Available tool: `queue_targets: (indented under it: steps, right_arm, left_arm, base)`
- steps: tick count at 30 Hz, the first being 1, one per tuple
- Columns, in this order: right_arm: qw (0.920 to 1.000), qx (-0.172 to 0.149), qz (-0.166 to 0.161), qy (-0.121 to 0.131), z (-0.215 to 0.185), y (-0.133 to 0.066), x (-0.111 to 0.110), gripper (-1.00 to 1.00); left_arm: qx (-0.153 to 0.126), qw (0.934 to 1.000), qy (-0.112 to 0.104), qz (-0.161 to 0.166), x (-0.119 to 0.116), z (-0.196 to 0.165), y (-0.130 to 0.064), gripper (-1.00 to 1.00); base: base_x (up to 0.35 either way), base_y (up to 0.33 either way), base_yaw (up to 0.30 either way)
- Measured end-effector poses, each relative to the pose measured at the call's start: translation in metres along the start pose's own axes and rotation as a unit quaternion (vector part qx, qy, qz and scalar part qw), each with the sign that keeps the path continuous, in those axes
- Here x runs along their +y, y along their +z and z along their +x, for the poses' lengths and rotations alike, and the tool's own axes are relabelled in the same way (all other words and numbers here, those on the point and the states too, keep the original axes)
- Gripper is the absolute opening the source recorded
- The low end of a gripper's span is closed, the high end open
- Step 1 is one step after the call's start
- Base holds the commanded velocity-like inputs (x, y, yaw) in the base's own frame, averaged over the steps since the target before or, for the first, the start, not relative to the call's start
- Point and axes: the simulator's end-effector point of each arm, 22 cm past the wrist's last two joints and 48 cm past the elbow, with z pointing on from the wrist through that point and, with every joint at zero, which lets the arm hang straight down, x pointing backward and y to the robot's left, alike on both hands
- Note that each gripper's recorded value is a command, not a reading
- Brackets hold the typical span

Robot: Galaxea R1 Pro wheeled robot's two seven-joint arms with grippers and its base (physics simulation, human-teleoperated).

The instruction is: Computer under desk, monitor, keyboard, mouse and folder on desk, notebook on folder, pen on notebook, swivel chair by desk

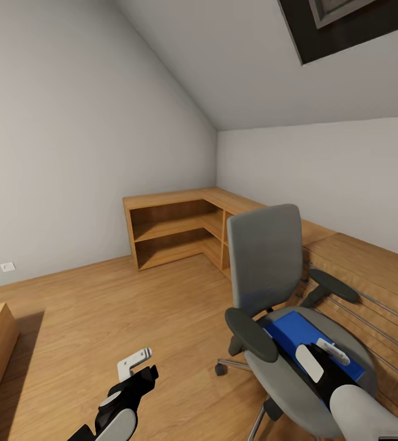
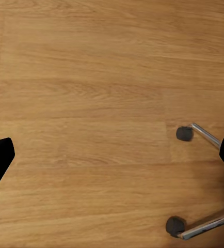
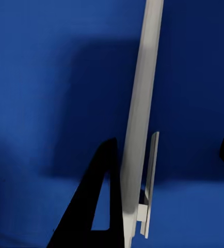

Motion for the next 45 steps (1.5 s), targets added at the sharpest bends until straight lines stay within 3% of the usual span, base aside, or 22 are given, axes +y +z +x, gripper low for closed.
queue_targets:
  steps: [45]
  right_arm:
    - [1.0, 0.002, 0.0, -0.003, 0.0009, -0.0004, 0.0006, -1.0]
  left_arm:
    - [0.005, 0.9999, 0.009, 0.005, -0.0047, 0.0073, -0.002, 1.0]
  base:
    - [0.0, 0.0, 0.0]
